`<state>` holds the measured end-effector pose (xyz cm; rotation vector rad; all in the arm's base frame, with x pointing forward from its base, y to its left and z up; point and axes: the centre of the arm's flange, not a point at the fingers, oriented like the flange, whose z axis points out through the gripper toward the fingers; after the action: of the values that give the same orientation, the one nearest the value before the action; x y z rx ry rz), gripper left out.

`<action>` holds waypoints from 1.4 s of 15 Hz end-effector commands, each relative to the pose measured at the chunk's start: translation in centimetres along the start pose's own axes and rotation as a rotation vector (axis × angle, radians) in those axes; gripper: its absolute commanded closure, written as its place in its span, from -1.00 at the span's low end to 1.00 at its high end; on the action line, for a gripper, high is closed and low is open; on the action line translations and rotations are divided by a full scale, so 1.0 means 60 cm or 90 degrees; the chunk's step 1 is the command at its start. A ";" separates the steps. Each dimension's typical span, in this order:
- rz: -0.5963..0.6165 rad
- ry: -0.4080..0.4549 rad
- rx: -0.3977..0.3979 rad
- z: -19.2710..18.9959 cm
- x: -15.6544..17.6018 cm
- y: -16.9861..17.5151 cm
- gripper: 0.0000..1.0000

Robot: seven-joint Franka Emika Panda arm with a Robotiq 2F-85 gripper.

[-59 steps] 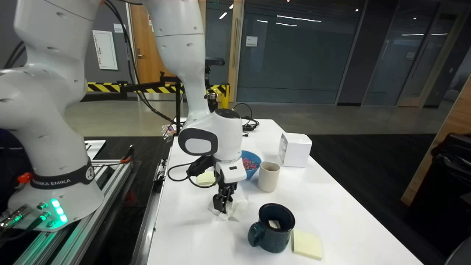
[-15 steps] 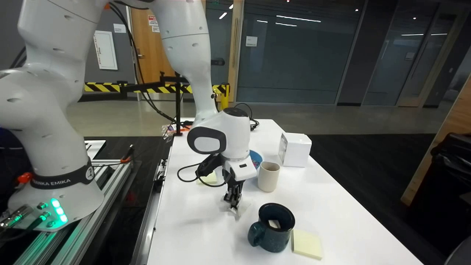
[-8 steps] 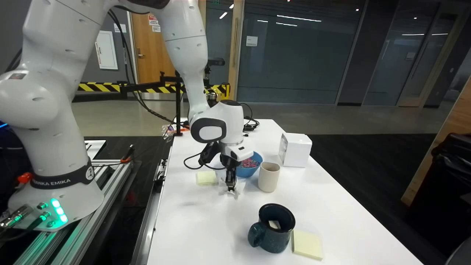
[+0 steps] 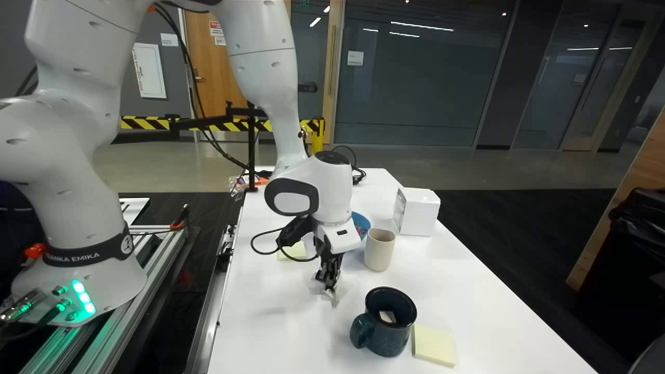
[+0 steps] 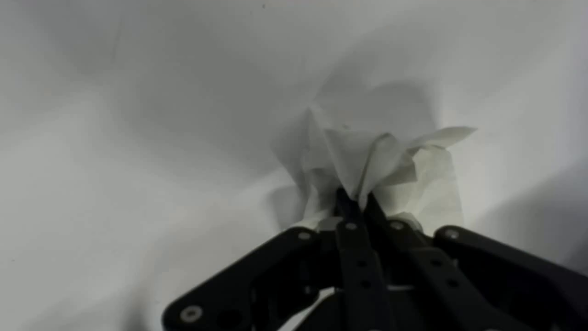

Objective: Use the paper towel to wipe the table

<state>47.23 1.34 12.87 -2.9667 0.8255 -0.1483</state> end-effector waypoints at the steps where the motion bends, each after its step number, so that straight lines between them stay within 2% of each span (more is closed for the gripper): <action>1: 0.049 -0.026 -0.004 0.045 -0.006 0.068 0.98; 5: 0.011 -0.021 -0.017 0.042 -0.010 0.027 0.98; 10: -0.146 -0.018 -0.037 0.050 -0.074 -0.090 0.98; 13: -0.212 -0.020 -0.037 0.052 -0.100 -0.127 0.98; 16: -0.194 -0.018 -0.033 0.050 -0.088 -0.113 0.98; 21: -0.129 -0.015 -0.030 0.046 -0.061 -0.055 0.98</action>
<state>46.74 9.34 12.90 -3.0804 0.4287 -0.1669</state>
